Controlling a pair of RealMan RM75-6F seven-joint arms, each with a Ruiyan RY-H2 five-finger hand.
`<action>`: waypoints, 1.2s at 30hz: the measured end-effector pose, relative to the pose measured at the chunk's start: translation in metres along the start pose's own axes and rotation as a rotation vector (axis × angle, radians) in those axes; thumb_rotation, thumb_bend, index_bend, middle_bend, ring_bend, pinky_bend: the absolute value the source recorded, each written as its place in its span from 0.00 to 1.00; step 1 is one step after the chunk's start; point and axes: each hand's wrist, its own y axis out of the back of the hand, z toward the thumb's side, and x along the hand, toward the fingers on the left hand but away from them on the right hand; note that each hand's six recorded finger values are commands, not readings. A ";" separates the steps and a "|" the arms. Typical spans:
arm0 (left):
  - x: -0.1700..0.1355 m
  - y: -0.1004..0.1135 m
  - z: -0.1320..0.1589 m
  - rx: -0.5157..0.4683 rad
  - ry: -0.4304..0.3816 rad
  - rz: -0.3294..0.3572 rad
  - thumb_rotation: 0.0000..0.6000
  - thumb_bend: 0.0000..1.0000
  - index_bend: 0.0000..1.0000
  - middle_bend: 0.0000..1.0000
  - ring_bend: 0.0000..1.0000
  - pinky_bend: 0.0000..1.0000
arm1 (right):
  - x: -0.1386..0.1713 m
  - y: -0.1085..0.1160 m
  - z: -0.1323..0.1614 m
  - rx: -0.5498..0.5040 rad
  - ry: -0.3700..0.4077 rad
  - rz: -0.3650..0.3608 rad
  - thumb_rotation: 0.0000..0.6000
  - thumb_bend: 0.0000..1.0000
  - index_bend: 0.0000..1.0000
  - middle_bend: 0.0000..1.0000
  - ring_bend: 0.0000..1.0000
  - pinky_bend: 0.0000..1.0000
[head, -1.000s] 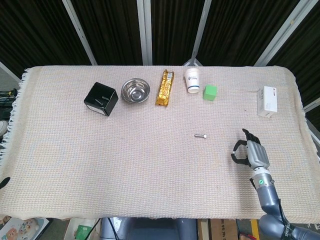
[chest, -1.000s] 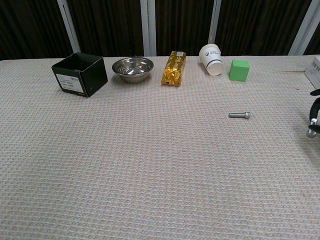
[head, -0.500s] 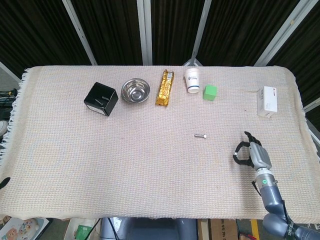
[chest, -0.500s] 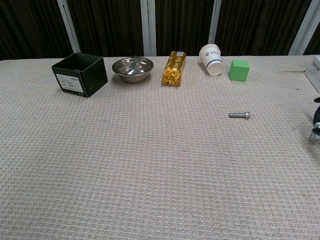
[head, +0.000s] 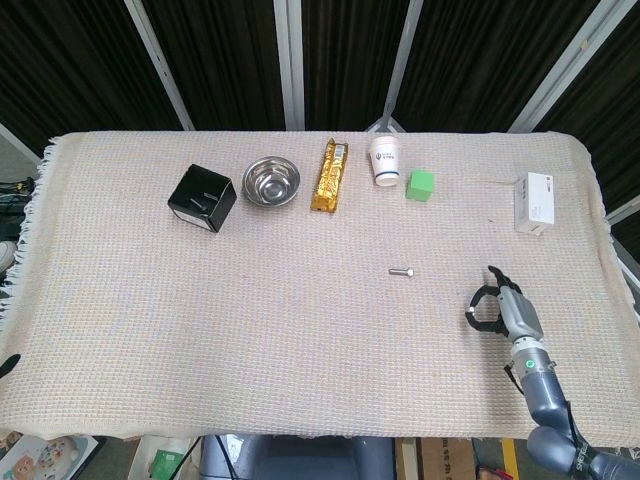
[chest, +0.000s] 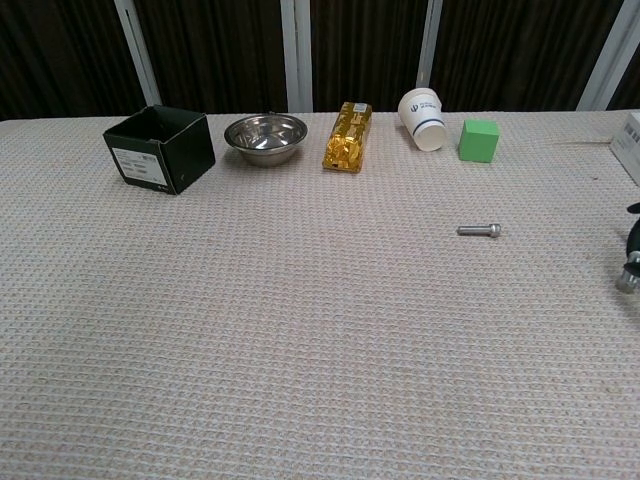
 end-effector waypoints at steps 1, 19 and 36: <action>0.000 0.000 0.000 0.000 0.000 0.000 1.00 0.04 0.10 0.10 0.01 0.01 | 0.000 0.001 0.000 -0.002 0.001 -0.004 1.00 0.35 0.60 0.00 0.00 0.00; 0.000 -0.001 0.001 0.003 0.002 -0.001 1.00 0.04 0.10 0.10 0.01 0.01 | 0.001 0.004 -0.003 0.004 -0.004 0.006 1.00 0.35 0.54 0.00 0.00 0.00; 0.000 -0.001 0.002 0.004 0.001 -0.001 1.00 0.04 0.10 0.10 0.01 0.01 | 0.006 0.005 0.002 0.020 0.011 0.018 1.00 0.18 0.32 0.00 0.00 0.00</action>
